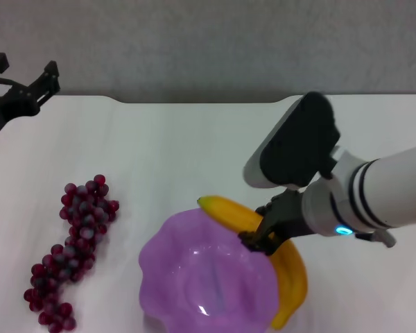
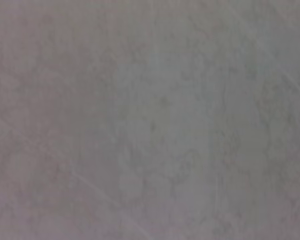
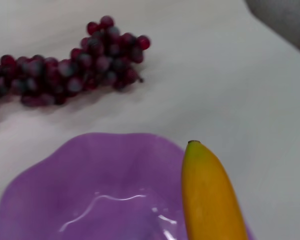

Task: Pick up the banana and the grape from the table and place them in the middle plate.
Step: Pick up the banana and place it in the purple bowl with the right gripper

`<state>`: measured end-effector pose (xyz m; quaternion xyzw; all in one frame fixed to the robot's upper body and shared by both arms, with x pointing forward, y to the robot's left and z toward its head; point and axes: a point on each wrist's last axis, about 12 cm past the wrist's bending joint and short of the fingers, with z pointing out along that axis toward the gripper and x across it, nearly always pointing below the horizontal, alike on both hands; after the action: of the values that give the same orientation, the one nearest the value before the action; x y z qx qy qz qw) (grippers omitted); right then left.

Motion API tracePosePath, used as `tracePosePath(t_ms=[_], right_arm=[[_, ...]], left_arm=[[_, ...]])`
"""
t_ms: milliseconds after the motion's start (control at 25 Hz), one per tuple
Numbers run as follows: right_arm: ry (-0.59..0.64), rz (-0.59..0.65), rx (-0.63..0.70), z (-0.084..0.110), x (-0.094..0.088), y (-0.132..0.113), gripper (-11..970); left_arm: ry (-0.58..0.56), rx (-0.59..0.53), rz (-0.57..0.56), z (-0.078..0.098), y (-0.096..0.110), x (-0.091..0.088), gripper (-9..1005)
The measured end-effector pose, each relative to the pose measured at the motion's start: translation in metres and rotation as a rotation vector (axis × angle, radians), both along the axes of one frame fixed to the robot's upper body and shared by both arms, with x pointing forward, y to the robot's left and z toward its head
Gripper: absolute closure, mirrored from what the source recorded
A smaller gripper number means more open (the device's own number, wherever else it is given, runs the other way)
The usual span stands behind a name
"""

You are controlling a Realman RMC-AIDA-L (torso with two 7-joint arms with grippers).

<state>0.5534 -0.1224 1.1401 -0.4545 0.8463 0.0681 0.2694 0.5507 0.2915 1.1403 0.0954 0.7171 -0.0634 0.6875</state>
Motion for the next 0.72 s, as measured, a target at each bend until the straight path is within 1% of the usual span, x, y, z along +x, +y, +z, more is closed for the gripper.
tracePosePath(t_ms=[80,320,520,720], right_arm=[[0.024,0.006,0.002,-0.007,0.002,0.003,463],[0.034,0.001,-0.017,-0.018,0.009,0.004,463],[0.039,-0.009,-0.015,-0.022,0.014,0.004,462],[0.041,-0.006,-0.023,-0.025,0.014,0.005,462]], left_arm=[[-0.001,-0.001,0.0,0.0,0.0,0.0,186],[-0.003,-0.001,-0.002,0.001,-0.001,0.0,187],[-0.003,-0.001,-0.002,0.001,-0.001,0.0,188],[-0.002,-0.001,-0.001,0.001,-0.001,0.0,189]])
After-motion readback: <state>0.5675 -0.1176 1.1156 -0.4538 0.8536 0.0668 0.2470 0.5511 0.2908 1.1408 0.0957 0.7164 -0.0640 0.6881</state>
